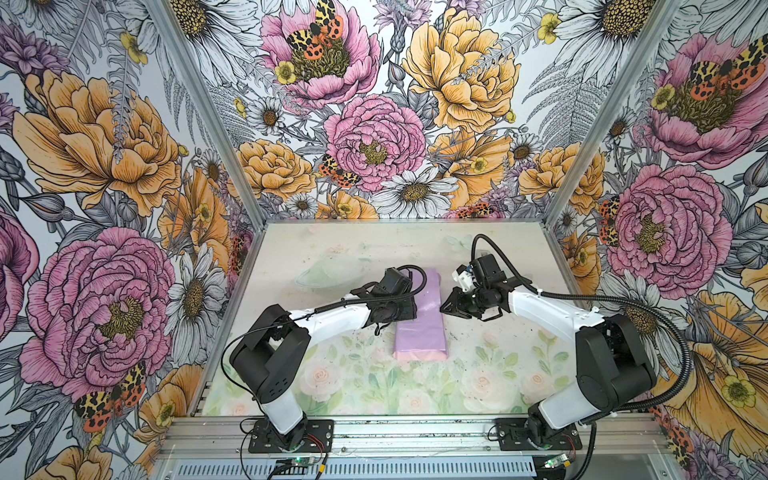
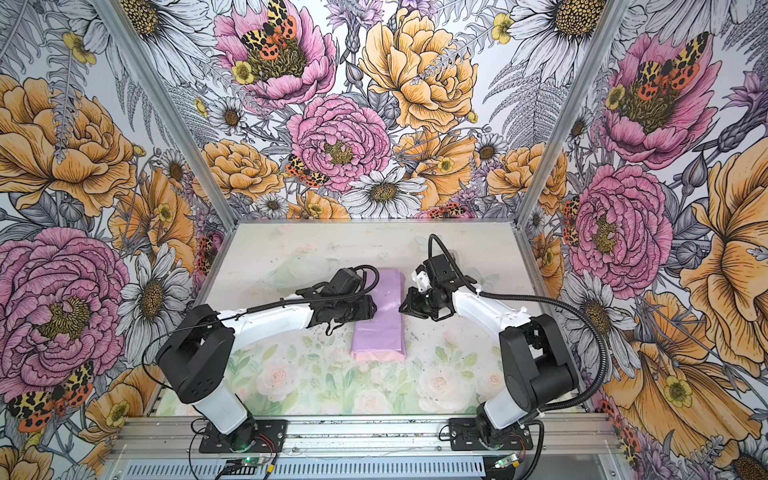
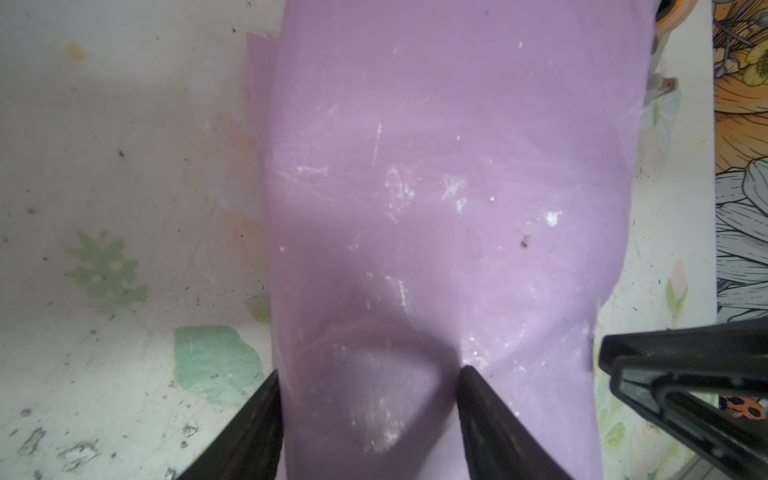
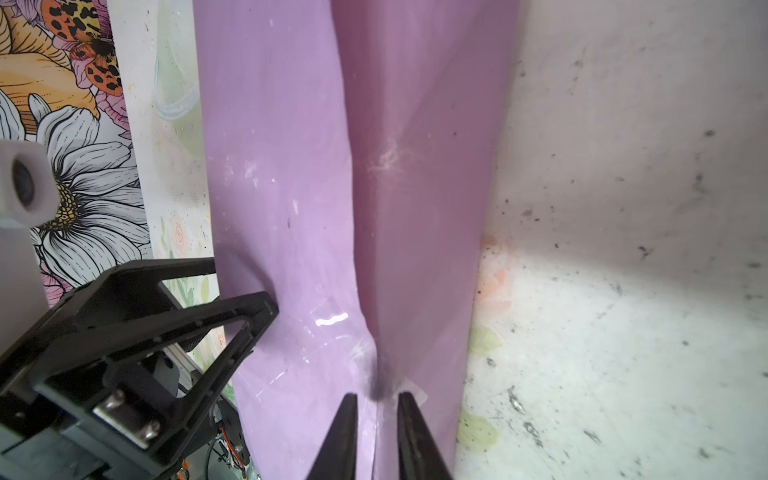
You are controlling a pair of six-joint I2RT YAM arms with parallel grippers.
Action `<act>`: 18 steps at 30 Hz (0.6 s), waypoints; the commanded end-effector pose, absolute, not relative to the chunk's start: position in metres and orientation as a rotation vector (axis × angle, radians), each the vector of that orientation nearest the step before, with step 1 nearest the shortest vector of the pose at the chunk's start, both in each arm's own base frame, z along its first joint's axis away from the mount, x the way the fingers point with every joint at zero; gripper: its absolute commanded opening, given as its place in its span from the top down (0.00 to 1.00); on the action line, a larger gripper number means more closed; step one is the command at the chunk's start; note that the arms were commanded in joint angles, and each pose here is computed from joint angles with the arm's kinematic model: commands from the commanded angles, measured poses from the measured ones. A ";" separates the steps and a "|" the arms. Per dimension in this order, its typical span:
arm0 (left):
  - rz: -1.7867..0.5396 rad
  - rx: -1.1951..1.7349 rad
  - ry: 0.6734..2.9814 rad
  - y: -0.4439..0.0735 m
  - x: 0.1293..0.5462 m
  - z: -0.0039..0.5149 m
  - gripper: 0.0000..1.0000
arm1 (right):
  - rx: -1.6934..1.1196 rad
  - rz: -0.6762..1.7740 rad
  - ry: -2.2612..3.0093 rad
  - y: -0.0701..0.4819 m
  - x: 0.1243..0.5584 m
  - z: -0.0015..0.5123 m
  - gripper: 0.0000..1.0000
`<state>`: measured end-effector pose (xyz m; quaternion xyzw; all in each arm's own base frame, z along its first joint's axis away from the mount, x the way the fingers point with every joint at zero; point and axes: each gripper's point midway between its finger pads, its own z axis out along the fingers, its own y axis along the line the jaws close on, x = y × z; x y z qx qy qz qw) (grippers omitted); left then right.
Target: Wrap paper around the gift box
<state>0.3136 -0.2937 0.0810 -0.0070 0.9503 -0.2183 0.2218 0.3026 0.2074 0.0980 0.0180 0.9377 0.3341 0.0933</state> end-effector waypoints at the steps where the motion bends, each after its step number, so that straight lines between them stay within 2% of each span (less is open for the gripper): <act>1: -0.527 0.000 2.651 -0.289 0.314 0.069 0.35 | 0.058 1.001 2.739 0.213 0.315 0.102 0.81; 18: -0.522 0.001 2.656 -0.288 0.312 0.067 0.35 | 0.108 1.049 2.756 0.219 0.318 0.082 0.84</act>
